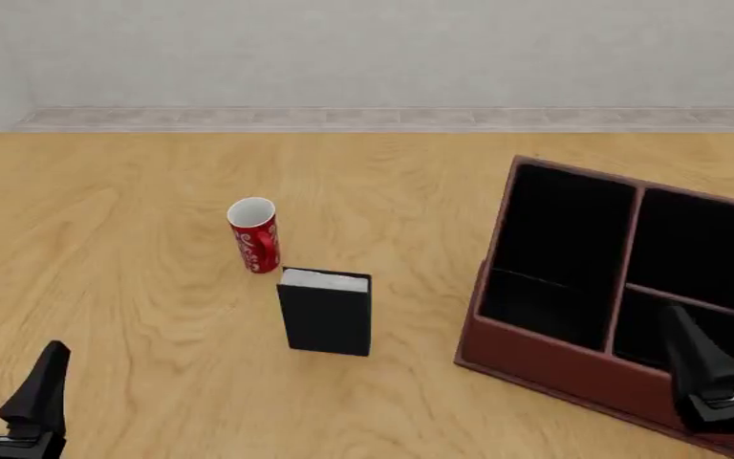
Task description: Pick up the book and place it in the left compartment of the caddy.
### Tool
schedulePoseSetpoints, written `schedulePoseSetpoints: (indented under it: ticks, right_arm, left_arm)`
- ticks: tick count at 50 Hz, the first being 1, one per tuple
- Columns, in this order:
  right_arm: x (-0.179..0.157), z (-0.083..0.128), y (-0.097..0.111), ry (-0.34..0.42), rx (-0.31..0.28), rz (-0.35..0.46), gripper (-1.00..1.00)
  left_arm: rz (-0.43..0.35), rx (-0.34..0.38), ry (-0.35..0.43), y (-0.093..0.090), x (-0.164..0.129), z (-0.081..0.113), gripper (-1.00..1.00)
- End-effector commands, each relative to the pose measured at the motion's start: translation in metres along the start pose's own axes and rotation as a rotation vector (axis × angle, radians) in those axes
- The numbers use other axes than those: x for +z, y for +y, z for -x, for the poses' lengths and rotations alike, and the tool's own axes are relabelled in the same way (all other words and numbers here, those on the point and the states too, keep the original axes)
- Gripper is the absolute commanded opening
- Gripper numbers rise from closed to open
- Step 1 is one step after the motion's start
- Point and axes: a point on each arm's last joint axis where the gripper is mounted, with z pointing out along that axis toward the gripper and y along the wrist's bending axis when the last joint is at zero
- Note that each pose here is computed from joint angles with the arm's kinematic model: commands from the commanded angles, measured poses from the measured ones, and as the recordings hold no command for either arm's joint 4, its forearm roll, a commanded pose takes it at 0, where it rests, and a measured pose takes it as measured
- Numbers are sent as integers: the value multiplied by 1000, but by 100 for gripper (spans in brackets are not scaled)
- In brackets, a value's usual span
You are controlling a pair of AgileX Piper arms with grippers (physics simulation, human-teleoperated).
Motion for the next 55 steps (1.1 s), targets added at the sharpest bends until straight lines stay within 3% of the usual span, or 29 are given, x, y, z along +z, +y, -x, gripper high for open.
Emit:
schedulePoseSetpoints:
  ticks: [1,6,8,10,14,16,17,26,31,36,40,44,46,55]
  right_arm:
    - [15,48,8,25,-63,98,100]
    - [23,68,15,47,-99,170,100]
    - [26,76,21,60,-129,225,100]
    - [27,82,23,46,-197,256,100]
    - [35,91,33,91,-223,335,100]
    - [37,98,35,87,-230,340,100]
    - [43,100,40,99,-277,374,100]
    - [53,120,53,117,-341,454,100]
    - [58,132,66,114,-407,533,100]
    - [65,133,81,139,-482,612,100]
    - [69,134,88,155,-509,643,100]
    - [72,131,105,160,-566,727,100]
    - [77,128,107,178,-590,726,100]
    - [89,127,131,190,-635,799,100]
  left_arm:
    - [0,6,-2,0,0,0,100]
    - [0,4,-1,0,0,0,100]
    - [0,-1,0,0,0,0,100]
    - [0,3,-1,0,0,0,100]
    - [0,5,-2,0,0,0,100]
    - [1,-4,1,0,0,0,100]
    - [1,-2,1,0,0,0,100]
    - [1,-1,0,0,0,0,100]
    - [1,-3,1,0,0,1,100]
    - [1,-2,1,0,0,1,100]
    - [0,3,-1,0,0,1,100]
    - [1,3,-1,0,0,1,100]
    - [1,-2,1,0,0,0,100]
    - [1,-1,1,0,0,0,100]
